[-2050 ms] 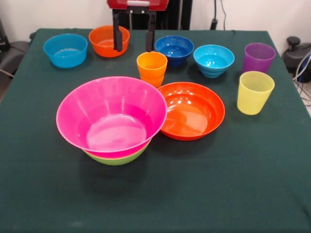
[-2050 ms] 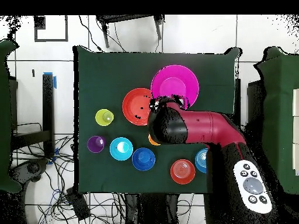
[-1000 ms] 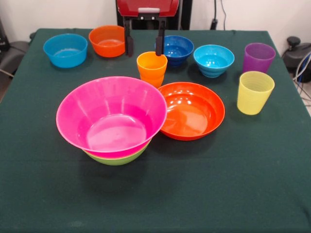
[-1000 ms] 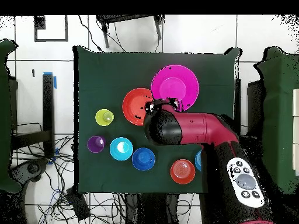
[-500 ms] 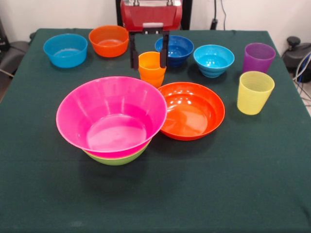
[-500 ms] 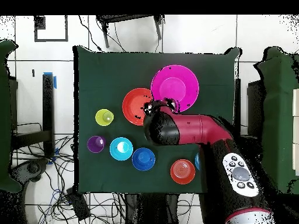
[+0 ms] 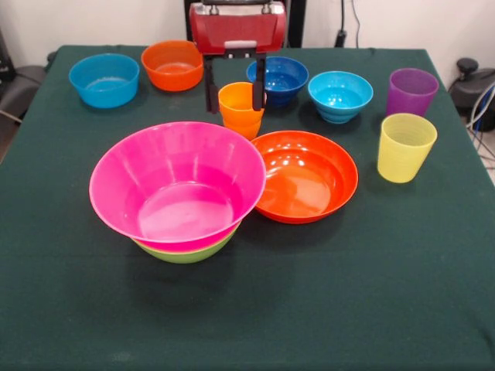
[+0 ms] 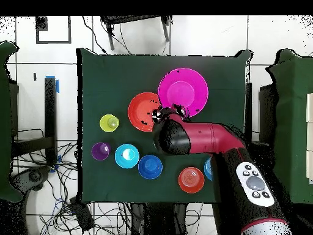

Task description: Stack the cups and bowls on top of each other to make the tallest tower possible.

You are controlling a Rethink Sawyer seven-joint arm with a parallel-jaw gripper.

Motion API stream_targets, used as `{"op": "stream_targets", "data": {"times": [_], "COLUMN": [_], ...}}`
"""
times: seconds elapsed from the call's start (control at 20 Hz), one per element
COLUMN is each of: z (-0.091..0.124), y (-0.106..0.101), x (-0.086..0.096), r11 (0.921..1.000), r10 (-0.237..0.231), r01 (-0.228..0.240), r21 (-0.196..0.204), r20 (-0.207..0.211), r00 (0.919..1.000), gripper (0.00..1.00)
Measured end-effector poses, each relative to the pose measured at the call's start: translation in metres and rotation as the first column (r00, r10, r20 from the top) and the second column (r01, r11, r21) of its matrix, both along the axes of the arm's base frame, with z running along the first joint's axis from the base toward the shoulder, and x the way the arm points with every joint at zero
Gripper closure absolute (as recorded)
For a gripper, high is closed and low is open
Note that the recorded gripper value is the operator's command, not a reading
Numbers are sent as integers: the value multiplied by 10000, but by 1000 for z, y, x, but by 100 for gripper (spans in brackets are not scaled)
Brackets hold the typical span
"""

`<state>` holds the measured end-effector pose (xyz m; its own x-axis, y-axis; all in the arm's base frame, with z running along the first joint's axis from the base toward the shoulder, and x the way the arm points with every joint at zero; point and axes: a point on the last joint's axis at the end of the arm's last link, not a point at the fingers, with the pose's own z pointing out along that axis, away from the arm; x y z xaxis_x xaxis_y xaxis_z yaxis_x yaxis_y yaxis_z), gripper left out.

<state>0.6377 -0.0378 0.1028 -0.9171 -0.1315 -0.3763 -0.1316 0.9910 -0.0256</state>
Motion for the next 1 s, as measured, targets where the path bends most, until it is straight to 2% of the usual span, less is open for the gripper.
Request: {"op": "stream_targets", "data": {"times": [0.25,0.7,0.8,1.0], "z": [13,33,31,6], "y": [-4,-4,-3,-4], "x": [-8,-11,-11,-18], "r11": [9999,9995,9996,10000], "r10": [-17,59,59,4], "r01": [17,-50,-52,-4], "r21": [-122,-310,-286,-10], "r20": [49,274,237,-143], "r00": [10000,9996,9997,9999], "gripper": [0,0,0,0]}}
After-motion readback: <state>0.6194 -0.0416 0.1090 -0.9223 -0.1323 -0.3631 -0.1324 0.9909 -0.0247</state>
